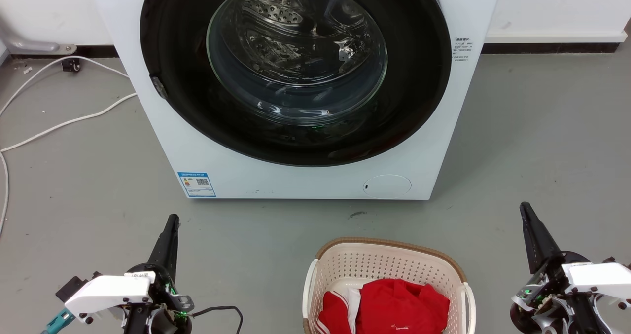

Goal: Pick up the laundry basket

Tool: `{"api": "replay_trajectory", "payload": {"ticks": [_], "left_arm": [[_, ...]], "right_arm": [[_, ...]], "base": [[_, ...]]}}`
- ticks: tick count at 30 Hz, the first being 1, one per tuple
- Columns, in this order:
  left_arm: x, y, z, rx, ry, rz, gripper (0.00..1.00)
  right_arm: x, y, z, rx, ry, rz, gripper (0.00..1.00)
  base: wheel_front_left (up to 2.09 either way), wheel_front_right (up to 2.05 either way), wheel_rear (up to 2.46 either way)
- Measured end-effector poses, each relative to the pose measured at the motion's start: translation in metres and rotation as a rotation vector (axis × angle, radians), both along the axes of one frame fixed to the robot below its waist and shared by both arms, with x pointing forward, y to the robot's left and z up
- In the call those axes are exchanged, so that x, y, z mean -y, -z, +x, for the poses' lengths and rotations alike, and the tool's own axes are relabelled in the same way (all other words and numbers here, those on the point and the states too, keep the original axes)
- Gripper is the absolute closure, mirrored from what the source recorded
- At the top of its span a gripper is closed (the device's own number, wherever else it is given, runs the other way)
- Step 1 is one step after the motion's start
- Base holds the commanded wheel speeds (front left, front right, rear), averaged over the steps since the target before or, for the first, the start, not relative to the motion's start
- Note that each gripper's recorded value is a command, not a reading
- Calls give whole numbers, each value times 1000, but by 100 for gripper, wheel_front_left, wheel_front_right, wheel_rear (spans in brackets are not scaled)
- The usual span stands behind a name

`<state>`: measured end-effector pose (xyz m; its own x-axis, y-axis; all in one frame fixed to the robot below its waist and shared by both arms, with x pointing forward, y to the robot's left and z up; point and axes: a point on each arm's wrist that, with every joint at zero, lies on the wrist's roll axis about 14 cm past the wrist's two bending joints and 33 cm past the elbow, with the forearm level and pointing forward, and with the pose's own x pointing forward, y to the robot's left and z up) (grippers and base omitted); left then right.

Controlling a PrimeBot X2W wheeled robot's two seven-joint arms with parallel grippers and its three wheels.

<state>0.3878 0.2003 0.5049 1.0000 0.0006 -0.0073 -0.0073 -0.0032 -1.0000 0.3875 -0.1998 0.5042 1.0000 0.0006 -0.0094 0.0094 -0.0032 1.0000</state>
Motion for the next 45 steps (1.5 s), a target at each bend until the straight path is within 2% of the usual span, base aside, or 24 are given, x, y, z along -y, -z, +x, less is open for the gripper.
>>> {"api": "replay_trajectory", "payload": {"ticks": [20, 21, 26, 31, 45], "left_arm": [[0, 0, 0, 0, 0, 0, 100], [0, 0, 0, 0, 0, 0, 0], [1, 22, -10, -66, -5, -7, 0], [-3, 19, -10, -60, -25, 41, 0], [-3, 5, -6, -41, -36, 351, 0]], "right_arm": [[0, 0, 0, 0, 0, 0, 100], [0, 0, 0, 0, 0, 0, 0], [1, 23, -11, -69, 8, 4, 0], [4, 24, -11, -73, 26, -43, 0], [6, 2, -7, -20, 39, -388, 0]], "base": [[0, 0, 0], [0, 0, 0], [0, 0, 0], [0, 0, 0], [0, 0, 0]]}}
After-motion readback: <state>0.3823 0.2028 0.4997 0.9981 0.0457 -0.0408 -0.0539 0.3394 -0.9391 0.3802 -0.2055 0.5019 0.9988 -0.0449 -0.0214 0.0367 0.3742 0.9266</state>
